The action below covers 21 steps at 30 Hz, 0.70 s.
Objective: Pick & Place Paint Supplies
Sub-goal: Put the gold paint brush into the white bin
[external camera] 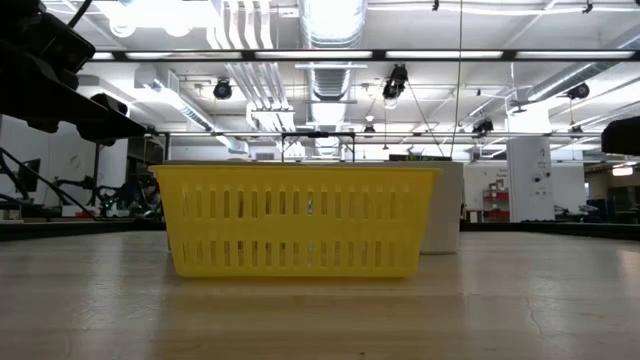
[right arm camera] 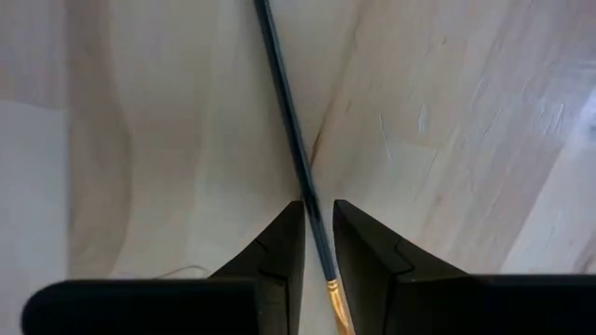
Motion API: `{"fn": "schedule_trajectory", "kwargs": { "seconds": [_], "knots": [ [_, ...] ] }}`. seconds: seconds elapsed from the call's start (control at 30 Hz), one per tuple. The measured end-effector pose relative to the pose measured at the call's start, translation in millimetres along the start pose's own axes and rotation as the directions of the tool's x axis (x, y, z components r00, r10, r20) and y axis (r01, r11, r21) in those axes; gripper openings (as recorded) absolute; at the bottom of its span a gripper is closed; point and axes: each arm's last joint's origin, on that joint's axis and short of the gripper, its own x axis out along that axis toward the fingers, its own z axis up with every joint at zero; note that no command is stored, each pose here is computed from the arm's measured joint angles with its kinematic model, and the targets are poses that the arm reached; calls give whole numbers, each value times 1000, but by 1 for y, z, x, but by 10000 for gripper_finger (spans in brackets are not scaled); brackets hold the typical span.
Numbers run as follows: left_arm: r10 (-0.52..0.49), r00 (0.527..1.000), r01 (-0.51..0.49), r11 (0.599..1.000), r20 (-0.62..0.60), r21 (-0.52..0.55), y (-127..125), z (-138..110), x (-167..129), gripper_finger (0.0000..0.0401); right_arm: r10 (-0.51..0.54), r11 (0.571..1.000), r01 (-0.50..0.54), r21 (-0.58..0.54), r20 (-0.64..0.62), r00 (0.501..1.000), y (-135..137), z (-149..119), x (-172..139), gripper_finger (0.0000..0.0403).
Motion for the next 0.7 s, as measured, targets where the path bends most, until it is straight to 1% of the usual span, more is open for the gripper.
{"fn": "schedule_trajectory", "kwargs": {
  "seconds": [0.13, 0.33, 0.6, 0.7],
  "knots": [
    [0, 1000, 0, 1000, 0, 0, 0, 0, 0, 306, -21, 1000, 21, -2, -18, 1000, 1, 1, 7, 57],
    [0, 1000, 0, 1000, 0, 0, 0, 0, 0, 306, -12, 1000, 12, 0, -5, 1000, 0, 0, 11, 57],
    [0, 1000, 0, 1000, 0, 0, 0, 0, 0, 306, -4, 1000, 4, 0, 9, 1000, -2, -3, 10, 56],
    [0, 1000, 0, 1000, 0, 0, 0, 0, 0, 306, -4, 1000, 4, 0, 9, 1000, -2, -3, 10, 49]
  ]
}}
